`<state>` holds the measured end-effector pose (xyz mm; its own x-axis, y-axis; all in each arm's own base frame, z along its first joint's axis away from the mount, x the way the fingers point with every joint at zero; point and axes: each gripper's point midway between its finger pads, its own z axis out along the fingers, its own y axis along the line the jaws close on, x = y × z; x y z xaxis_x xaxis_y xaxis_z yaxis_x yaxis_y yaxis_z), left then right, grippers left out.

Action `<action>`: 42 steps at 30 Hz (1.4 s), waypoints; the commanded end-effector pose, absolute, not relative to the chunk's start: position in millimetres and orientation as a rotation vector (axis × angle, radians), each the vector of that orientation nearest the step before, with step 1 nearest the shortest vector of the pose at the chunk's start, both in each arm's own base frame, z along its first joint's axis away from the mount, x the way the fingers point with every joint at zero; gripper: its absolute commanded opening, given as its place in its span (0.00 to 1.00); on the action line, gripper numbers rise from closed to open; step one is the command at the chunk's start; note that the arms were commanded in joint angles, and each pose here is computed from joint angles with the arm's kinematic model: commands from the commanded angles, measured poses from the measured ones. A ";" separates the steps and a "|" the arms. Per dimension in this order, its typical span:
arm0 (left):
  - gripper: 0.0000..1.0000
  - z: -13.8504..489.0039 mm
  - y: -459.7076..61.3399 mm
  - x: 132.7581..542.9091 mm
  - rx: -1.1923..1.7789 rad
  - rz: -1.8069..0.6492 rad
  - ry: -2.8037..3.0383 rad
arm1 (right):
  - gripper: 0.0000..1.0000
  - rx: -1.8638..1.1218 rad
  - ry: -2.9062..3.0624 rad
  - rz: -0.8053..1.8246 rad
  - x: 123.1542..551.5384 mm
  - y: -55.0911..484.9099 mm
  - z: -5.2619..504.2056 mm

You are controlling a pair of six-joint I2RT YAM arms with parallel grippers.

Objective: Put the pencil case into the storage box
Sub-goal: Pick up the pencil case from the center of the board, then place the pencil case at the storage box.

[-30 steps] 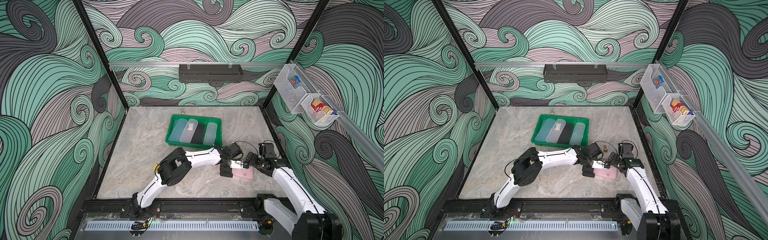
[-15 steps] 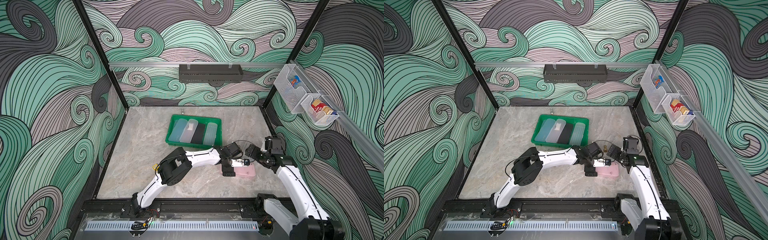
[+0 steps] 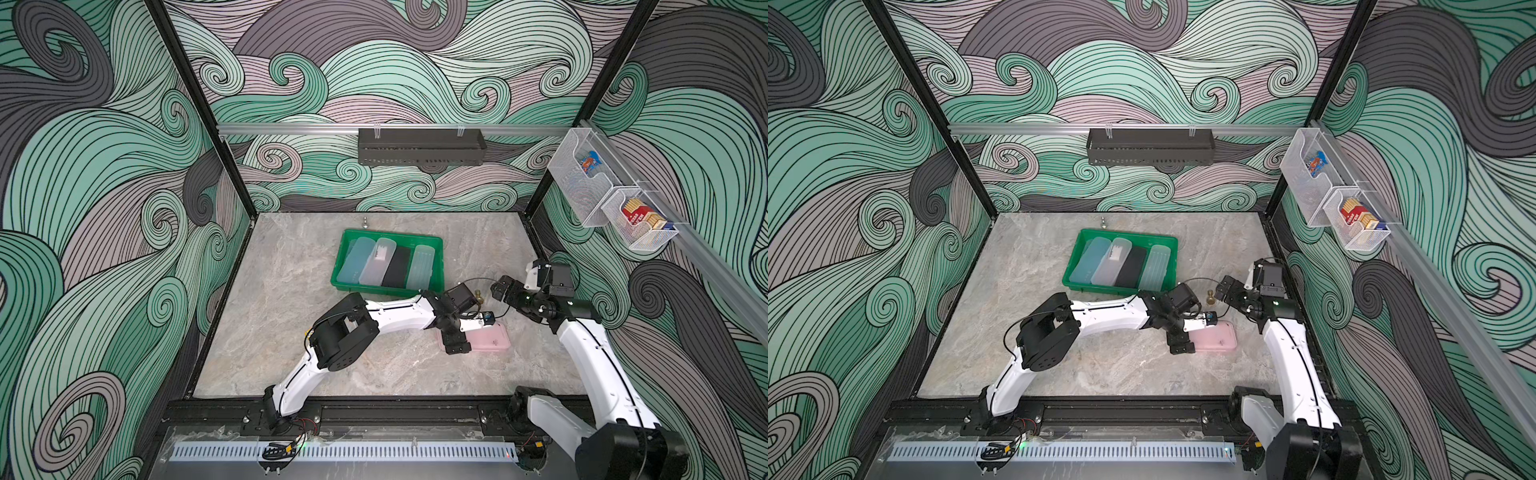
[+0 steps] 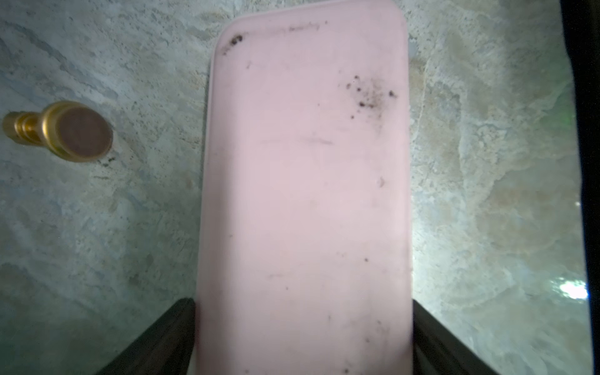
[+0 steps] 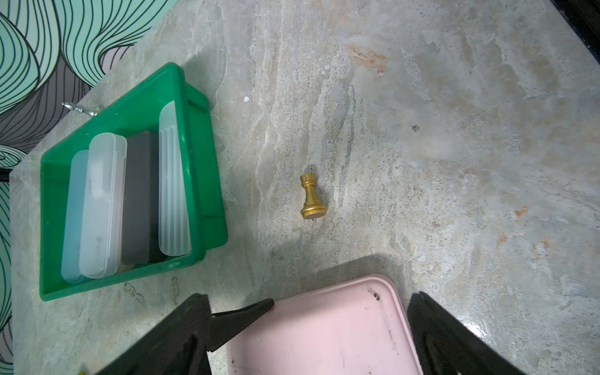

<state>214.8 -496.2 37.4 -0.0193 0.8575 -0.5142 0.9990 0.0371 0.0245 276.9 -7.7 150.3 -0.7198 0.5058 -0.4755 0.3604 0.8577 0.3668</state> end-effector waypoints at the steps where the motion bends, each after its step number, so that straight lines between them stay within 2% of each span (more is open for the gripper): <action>1: 0.82 23.4 -461.6 190.2 1.939 -0.505 2.147 | 0.99 0.601 2.445 0.360 278.1 -6.2 157.0; 19: 0.82 103.5 -455.8 203.1 1.812 -0.445 2.083 | 0.99 0.588 2.447 0.368 281.7 -7.8 158.0; 31: 0.81 146.7 -450.0 232.5 1.705 -0.350 2.041 | 0.99 0.572 2.450 0.376 282.3 -6.3 158.7; 37: 0.81 169.7 -427.8 269.4 1.573 -0.302 2.081 | 0.99 0.563 2.458 0.378 281.6 -5.5 156.2; 42: 0.81 182.6 -396.2 323.3 1.339 -0.230 2.173 | 0.99 0.560 2.468 0.386 280.7 -4.2 153.7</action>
<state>291.1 -414.2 150.8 -0.2589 0.8282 -0.4970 0.9260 0.3592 0.1162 278.0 -4.7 148.3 -0.7448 0.4803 -0.4633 0.3208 0.8664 0.3825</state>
